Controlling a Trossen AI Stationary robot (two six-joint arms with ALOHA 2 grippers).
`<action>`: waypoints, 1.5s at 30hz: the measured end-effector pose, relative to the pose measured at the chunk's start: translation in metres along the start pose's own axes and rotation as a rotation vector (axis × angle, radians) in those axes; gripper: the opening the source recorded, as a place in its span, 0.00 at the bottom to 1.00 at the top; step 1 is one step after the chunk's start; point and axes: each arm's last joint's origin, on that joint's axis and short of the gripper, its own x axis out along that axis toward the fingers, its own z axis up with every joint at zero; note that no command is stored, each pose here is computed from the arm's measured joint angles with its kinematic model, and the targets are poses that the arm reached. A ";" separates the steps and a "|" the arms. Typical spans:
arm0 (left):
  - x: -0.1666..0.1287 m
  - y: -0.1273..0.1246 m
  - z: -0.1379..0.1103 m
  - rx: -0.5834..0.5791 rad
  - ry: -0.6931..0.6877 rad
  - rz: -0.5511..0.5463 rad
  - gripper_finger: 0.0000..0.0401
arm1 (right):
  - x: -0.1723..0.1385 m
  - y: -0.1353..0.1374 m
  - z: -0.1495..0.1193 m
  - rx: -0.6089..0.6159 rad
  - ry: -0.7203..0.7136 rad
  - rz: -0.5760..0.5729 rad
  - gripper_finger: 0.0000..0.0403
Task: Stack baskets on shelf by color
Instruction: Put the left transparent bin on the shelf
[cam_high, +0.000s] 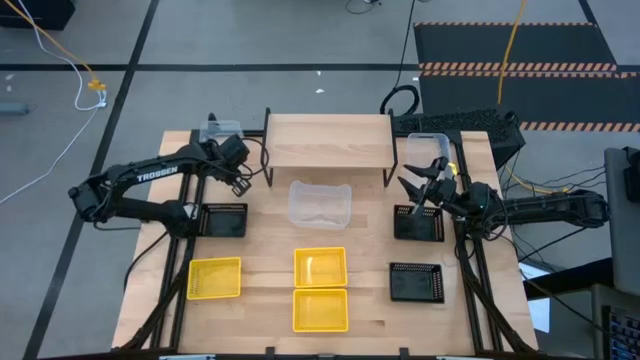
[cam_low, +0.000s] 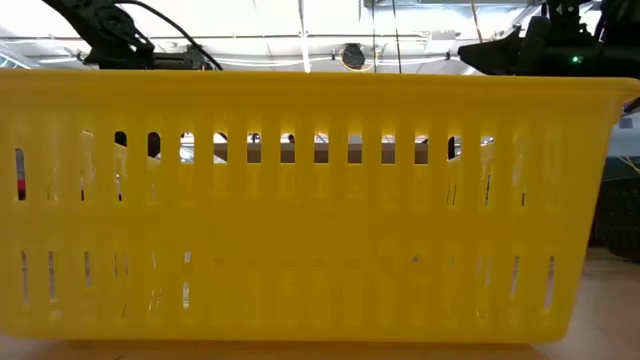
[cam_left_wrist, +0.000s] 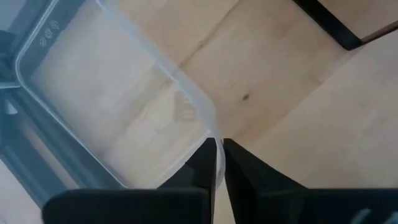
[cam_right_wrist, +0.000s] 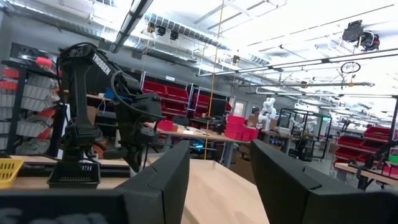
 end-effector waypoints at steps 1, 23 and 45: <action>0.000 0.000 0.000 -0.006 0.000 -0.001 0.05 | 0.000 0.000 0.000 0.001 -0.004 -0.002 0.40; -0.142 0.019 0.039 -0.181 -0.413 0.165 0.01 | 0.000 -0.001 0.004 0.068 -0.038 -0.011 0.40; -0.183 -0.066 0.152 0.068 -0.552 -0.137 0.02 | 0.000 -0.001 0.003 0.074 -0.034 -0.010 0.40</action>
